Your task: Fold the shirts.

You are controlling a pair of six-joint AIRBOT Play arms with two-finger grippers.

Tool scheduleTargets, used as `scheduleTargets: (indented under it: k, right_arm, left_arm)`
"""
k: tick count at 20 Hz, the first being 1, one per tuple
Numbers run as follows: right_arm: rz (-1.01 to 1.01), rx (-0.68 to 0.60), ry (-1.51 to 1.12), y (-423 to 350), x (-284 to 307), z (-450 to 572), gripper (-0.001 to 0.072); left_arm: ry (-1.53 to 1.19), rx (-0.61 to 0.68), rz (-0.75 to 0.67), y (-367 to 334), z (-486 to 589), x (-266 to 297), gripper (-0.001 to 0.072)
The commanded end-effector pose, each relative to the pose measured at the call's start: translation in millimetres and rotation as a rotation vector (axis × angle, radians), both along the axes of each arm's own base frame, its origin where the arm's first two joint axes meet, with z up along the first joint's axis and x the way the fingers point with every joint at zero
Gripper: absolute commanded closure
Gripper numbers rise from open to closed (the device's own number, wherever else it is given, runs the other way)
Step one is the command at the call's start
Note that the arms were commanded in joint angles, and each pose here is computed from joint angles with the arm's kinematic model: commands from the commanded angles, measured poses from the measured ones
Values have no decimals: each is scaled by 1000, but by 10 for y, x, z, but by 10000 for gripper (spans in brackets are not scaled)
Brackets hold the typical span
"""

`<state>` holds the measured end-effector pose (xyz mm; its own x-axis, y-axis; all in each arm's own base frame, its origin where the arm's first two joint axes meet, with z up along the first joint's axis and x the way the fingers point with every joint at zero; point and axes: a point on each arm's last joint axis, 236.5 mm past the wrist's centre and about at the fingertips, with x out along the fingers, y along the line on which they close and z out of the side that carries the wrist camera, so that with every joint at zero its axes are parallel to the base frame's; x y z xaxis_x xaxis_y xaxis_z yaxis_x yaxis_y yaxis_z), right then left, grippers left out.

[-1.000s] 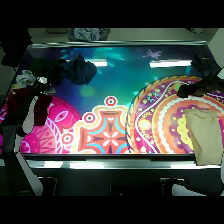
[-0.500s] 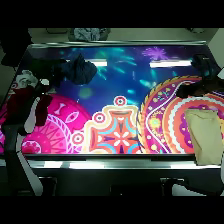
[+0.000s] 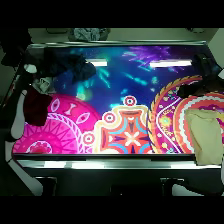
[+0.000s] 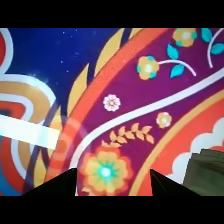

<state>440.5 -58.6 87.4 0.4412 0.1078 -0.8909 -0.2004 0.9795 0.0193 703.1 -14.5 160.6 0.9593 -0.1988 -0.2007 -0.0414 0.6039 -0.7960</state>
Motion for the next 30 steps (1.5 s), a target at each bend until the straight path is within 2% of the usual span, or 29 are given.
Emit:
scheduleTargets:
  k: [1, 3, 7, 10, 13, 17, 19, 21, 22, 23, 24, 27, 30]
  right_arm:
    - [41, -42, -51, 3, -83, 252, 158]
    - [45, -68, -126, 21, -183, 584, 158]
    - [62, -136, -297, 88, -508, 1312, 159]
    - [67, -175, -386, 157, -844, 1721, 160]
    - [81, -179, -381, 242, -1150, 1833, 161]
    - [114, -150, -240, 320, -1432, 1611, 161]
    - [115, -148, -228, 318, -1435, 1584, 162]
    - [113, -149, -218, 301, -1412, 1554, 162]
    - [110, -151, -206, 282, -1392, 1523, 162]
    - [106, -158, -192, 247, -1367, 1483, 162]
    - [100, -166, -173, 205, -1342, 1432, 162]
    - [97, -164, -90, 128, -1259, 1214, 160]
    - [131, -76, -19, 242, -1052, 924, 108]
  left_arm:
    - [-265, 323, -173, -536, 1619, -769, 682]
    - [-427, 421, -254, -931, 2515, -1481, 681]
    - [-644, 443, -368, -1486, 3553, -2756, 682]
    - [-670, 496, -459, -1784, 3619, -3170, 682]
    - [-508, 580, -635, -2186, 2931, -3115, 681]
    - [-153, 570, -951, -2984, 1219, -2954, 680]
    - [43, 564, -1139, -3473, 239, -3144, 680]
    - [239, 563, -1327, -3953, -666, -3567, 679]
    - [330, 563, -1408, -4151, -1043, -3818, 561]
    - [404, 558, -1454, -4274, -1304, -4008, 177]
    - [459, 553, -1480, -4336, -1458, -4146, -7]
    - [464, 611, -1455, -4044, -1306, -3993, -7]
    - [540, 796, -1243, -2941, -992, -3431, -7]
